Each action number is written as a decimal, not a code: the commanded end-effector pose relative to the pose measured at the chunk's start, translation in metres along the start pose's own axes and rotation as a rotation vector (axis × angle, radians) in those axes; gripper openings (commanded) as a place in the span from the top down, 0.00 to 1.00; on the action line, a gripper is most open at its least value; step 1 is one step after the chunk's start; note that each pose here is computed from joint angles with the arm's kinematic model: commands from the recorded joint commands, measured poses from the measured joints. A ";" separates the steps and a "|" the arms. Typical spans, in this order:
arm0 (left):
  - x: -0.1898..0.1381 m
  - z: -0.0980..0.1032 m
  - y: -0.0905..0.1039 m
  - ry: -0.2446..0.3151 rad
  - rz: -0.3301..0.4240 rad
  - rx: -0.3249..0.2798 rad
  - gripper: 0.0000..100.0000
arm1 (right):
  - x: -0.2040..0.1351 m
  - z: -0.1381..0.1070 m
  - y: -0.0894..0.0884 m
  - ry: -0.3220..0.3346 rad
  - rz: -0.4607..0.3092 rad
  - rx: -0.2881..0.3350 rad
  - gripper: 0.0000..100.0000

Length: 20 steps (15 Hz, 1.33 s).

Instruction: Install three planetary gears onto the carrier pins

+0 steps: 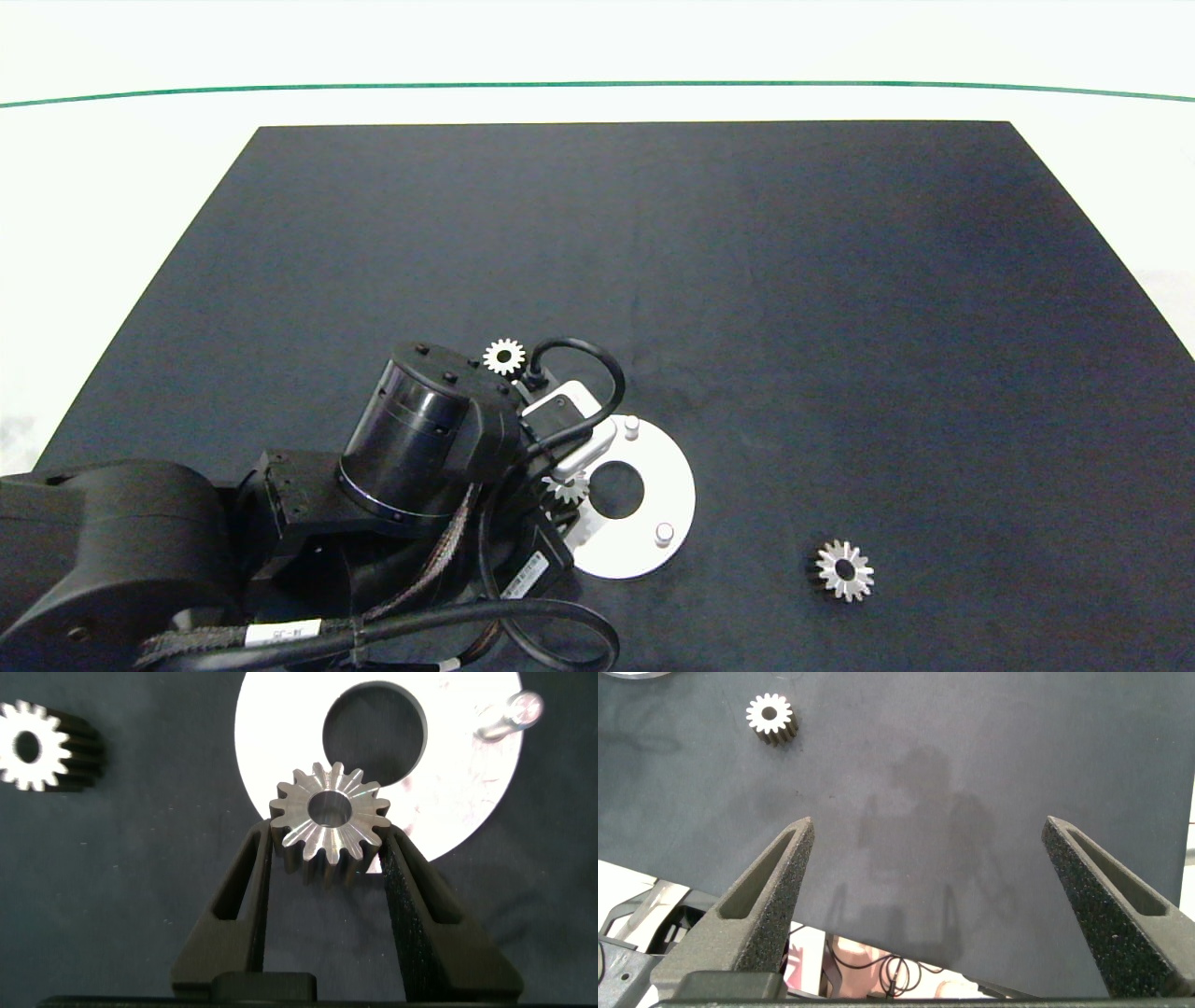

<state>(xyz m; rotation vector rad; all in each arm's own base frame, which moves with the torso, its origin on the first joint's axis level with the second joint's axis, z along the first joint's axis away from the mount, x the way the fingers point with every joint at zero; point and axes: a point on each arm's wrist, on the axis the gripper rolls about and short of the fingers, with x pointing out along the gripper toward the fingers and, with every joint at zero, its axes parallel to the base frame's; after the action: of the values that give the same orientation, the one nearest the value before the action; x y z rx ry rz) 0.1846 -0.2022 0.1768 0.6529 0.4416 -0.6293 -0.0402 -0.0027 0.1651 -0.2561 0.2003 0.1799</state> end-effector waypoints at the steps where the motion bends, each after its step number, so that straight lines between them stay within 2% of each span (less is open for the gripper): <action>1: -0.007 0.002 0.004 -0.022 0.011 -0.006 1.00 | 0.000 0.000 0.000 0.004 0.003 -0.002 0.00; 6: -0.015 -0.001 0.005 -0.036 0.015 -0.019 1.00 | 0.000 -0.001 0.000 0.003 0.002 -0.002 0.00; 10: -0.028 -0.003 0.009 -0.082 0.026 -0.069 1.00 | 0.001 -0.002 0.001 0.009 0.004 -0.001 0.00; 14: -0.020 -0.016 0.005 -0.135 0.050 -0.101 1.00 | 0.001 -0.003 0.001 0.009 0.004 -0.001 0.00; 20: -0.020 -0.024 0.002 -0.126 0.043 -0.116 1.00 | 0.001 -0.003 0.001 0.013 0.005 -0.003 0.00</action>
<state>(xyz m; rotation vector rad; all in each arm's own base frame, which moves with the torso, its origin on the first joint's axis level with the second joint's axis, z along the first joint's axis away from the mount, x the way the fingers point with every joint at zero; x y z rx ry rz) 0.1672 -0.1772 0.1725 0.5062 0.3428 -0.5965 -0.0396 -0.0026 0.1622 -0.2575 0.2101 0.1798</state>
